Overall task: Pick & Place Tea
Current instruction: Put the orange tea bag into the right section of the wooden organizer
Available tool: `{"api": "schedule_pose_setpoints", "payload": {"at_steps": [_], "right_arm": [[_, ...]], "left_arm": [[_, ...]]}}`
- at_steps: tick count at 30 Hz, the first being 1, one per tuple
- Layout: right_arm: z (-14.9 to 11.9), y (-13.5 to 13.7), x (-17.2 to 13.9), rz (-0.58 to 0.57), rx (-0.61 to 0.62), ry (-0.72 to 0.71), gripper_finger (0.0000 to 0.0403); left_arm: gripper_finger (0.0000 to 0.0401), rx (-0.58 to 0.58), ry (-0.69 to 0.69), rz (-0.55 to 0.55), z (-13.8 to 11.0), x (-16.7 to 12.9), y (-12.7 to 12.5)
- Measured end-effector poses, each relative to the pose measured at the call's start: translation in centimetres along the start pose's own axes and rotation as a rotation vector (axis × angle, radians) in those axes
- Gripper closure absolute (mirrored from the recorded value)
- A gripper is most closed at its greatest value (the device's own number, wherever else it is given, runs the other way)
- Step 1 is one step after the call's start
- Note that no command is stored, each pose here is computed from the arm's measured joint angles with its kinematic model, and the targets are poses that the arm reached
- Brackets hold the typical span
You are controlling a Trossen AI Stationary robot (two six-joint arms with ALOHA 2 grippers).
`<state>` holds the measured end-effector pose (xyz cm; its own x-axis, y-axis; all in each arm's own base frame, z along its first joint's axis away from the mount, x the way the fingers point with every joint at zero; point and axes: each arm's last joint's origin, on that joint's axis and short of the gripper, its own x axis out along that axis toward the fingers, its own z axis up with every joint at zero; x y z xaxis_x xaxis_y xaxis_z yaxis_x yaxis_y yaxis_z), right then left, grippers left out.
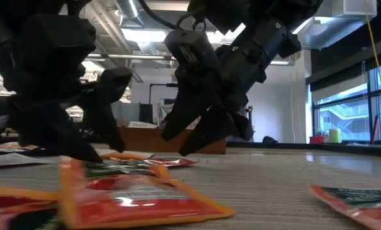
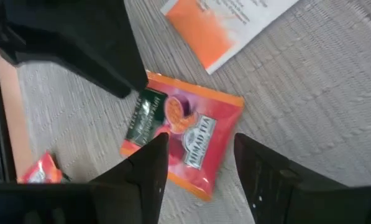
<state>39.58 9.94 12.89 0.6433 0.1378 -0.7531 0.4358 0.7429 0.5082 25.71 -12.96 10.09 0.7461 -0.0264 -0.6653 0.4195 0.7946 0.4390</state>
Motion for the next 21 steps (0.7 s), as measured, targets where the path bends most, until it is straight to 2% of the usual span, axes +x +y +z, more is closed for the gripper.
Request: {"api": "schedule_pose_setpoints", "payload": {"at_steps": [7,13,21], "right_arm": [[-0.1,-0.1,0.0,-0.011,0.029,0.009,0.0219],[-0.4,-0.5,0.7,-0.031,0.076,0.027,0.0236],[-0.6,-0.6,1.6,0.013,0.081,0.049,0.0251]], "left_arm": [[0.0265,0.06,-0.002,0.032,0.0,0.3,0.0],[0.0271,0.062,-0.003,0.038,0.0,0.3,0.0],[0.0279,0.06,0.001,0.053,-0.1,0.3,0.1]]}}
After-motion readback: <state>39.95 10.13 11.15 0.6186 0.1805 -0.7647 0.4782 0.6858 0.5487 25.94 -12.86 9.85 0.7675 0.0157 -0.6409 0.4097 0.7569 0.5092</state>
